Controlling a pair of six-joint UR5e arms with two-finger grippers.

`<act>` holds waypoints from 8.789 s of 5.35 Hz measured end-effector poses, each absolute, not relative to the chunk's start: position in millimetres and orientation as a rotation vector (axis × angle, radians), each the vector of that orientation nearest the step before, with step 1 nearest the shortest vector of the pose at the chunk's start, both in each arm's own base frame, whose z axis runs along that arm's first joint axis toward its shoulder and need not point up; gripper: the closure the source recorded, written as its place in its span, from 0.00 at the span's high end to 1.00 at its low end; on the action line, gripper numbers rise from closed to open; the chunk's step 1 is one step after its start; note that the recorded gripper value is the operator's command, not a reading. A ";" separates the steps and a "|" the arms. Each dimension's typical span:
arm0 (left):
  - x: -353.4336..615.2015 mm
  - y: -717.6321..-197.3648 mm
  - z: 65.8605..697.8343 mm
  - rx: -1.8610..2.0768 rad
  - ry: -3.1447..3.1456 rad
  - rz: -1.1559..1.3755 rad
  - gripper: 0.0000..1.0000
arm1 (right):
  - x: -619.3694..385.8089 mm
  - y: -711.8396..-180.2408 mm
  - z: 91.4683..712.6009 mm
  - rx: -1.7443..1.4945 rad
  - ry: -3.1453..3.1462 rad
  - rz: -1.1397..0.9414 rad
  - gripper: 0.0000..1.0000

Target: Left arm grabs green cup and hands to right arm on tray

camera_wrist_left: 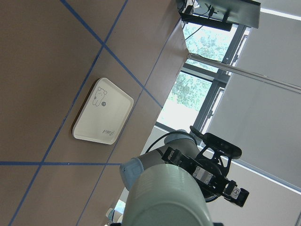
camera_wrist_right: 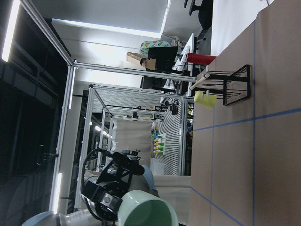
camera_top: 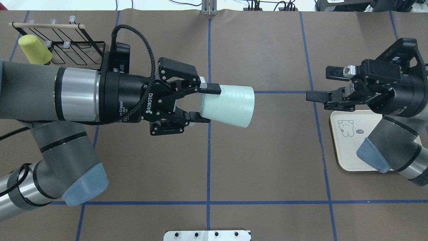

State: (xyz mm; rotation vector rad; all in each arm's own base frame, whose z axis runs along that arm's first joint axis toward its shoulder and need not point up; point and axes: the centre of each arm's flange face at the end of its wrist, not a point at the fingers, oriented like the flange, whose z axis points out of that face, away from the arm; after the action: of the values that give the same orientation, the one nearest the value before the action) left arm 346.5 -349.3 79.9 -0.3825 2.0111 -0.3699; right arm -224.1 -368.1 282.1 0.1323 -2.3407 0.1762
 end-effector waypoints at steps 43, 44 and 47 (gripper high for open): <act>-58.1 -431.1 602.4 0.094 0.826 0.064 1.00 | -171.0 -408.8 495.0 0.214 -0.660 0.065 1.00; -58.2 -429.3 606.4 0.086 0.827 0.062 1.00 | -134.0 -432.0 492.5 0.187 -0.649 -0.013 1.00; -57.6 -427.1 605.9 0.088 0.828 0.066 1.00 | 14.1 -458.7 562.6 0.140 -0.687 -0.209 1.00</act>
State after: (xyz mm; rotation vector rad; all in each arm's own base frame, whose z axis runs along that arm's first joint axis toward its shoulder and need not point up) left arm -57.6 -427.1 605.9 0.0879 0.8275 0.0655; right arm 14.1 -458.7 562.6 0.1396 -0.6865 -0.2086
